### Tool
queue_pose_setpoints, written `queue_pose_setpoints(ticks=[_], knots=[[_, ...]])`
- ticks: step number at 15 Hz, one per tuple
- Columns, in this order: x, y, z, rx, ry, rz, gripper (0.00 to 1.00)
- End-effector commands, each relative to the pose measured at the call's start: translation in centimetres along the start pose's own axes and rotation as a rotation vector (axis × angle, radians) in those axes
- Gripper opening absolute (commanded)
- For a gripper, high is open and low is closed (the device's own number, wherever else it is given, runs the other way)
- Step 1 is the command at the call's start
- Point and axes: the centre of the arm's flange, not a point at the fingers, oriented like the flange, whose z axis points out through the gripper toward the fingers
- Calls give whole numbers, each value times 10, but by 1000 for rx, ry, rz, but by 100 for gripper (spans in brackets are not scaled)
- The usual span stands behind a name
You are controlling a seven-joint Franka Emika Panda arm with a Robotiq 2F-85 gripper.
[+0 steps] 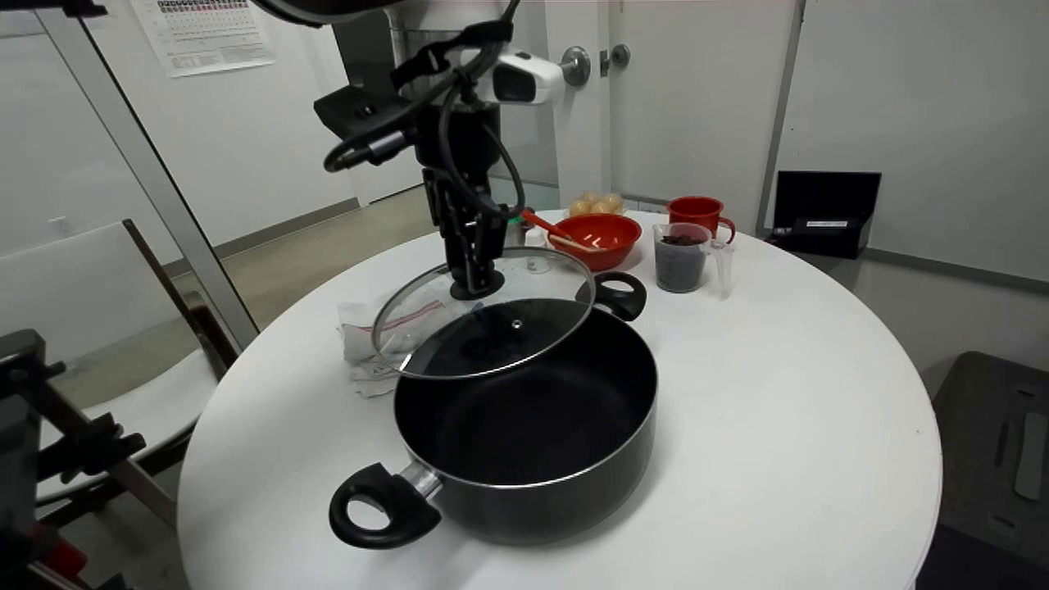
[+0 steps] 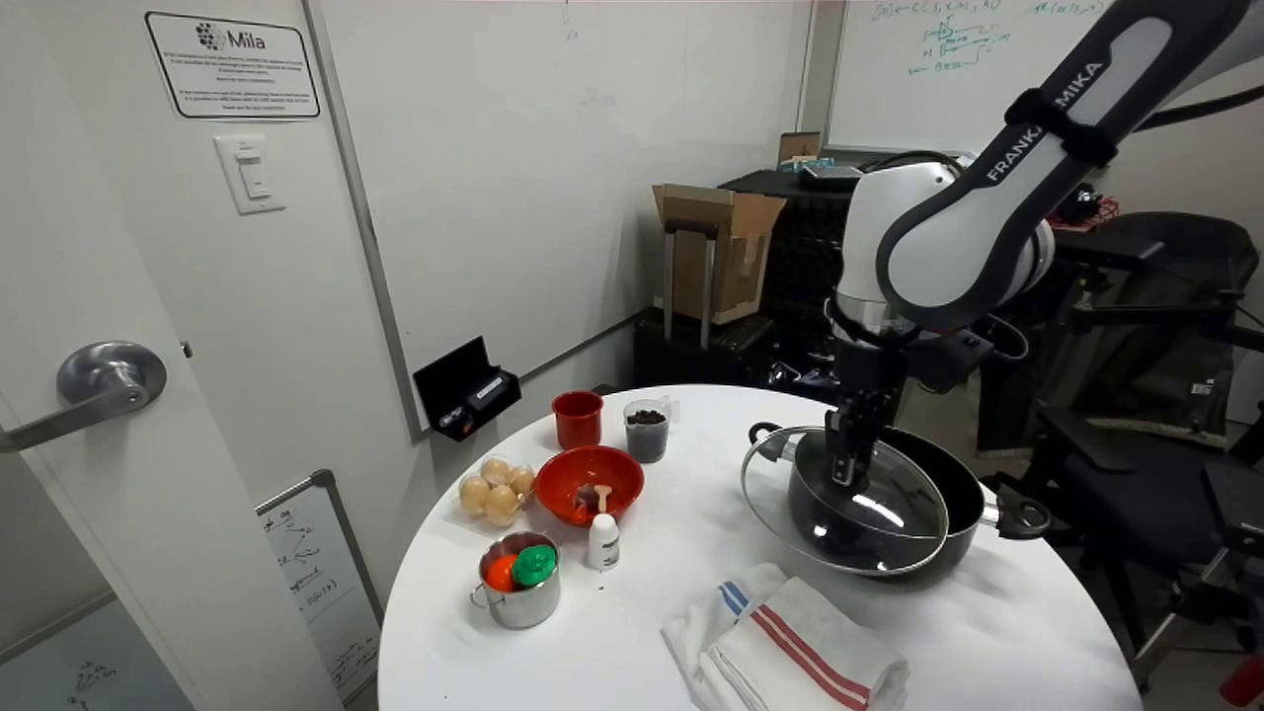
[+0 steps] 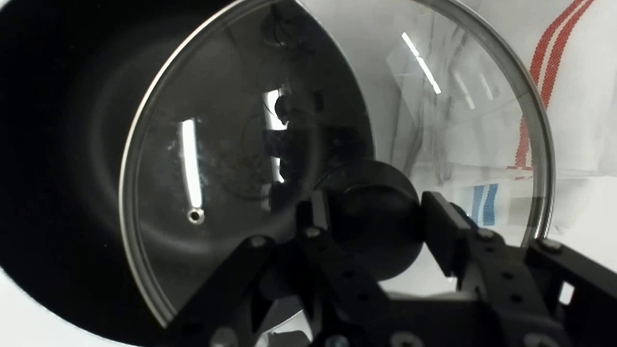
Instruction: Put the lid on the pot
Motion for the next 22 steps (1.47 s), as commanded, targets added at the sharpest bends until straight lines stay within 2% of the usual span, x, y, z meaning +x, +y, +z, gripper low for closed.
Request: queue_pose_setpoints(ticks=[1, 13, 22], knots=[[-5, 20, -16, 48, 0, 27, 25], [-6, 76, -15, 98, -60, 138, 25], [-1, 101, -17, 110, -68, 187, 25]])
